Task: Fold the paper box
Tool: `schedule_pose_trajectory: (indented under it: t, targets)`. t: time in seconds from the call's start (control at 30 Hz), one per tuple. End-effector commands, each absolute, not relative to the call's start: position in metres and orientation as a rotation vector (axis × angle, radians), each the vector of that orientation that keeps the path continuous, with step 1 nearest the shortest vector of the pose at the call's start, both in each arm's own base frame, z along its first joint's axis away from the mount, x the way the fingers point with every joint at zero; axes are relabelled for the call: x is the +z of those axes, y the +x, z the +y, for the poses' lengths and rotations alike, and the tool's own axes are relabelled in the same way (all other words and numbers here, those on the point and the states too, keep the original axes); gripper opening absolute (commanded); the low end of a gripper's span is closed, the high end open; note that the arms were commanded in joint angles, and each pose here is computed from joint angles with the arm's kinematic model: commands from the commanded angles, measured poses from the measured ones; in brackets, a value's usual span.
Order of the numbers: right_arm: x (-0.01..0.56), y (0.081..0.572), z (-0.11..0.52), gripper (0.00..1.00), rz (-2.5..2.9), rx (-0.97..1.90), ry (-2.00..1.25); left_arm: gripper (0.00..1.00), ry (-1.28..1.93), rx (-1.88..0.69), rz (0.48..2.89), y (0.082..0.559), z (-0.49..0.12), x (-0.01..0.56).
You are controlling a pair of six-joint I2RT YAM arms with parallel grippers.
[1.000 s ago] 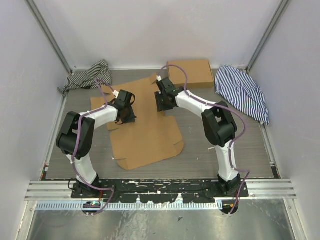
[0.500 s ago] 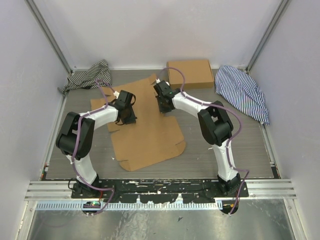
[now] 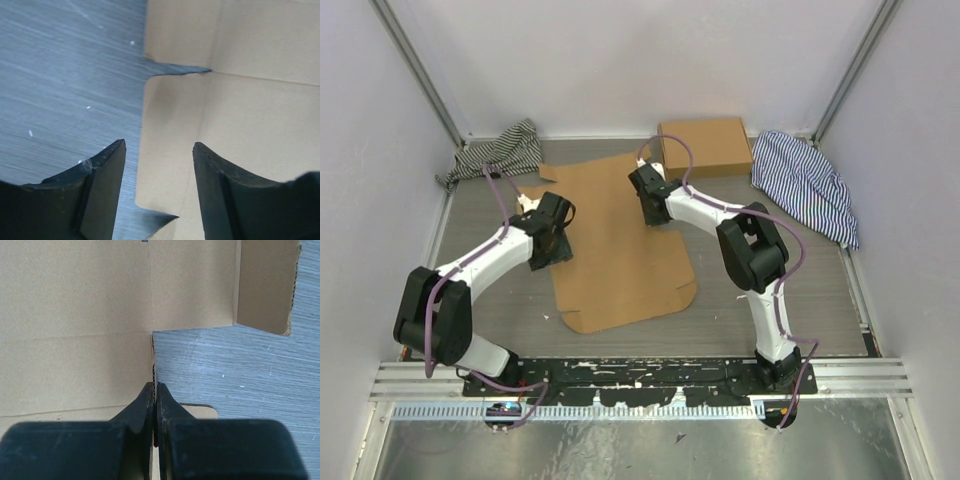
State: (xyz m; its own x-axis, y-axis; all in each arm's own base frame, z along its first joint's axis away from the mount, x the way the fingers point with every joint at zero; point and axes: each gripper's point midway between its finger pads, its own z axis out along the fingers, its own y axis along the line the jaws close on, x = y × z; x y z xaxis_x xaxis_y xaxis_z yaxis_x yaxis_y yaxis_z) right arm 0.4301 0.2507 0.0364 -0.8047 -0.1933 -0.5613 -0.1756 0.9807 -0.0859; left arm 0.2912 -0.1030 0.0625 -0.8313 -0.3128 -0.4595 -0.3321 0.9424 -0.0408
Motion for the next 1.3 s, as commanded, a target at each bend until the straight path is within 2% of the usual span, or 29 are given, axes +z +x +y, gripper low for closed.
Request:
schedule_pose_trajectory:
  t: [0.0,0.2,0.57,1.27]
  targets:
    - [0.060,0.427,0.239,0.03,2.486,-0.062,-0.222,0.65,-0.521,0.185,2.572,0.286,-0.073,0.057]
    - [0.063,0.413,0.235,0.03,2.492,-0.024,-0.259,0.67,-0.530,0.196,2.563,0.307,-0.060,0.050]
    - [0.062,0.403,0.239,0.03,2.504,0.037,-0.301,0.65,-0.481,0.020,2.551,0.336,-0.082,0.036]
    - [0.064,0.397,0.240,0.03,2.510,0.060,-0.315,0.58,-0.460,-0.133,2.581,0.347,-0.096,0.009]
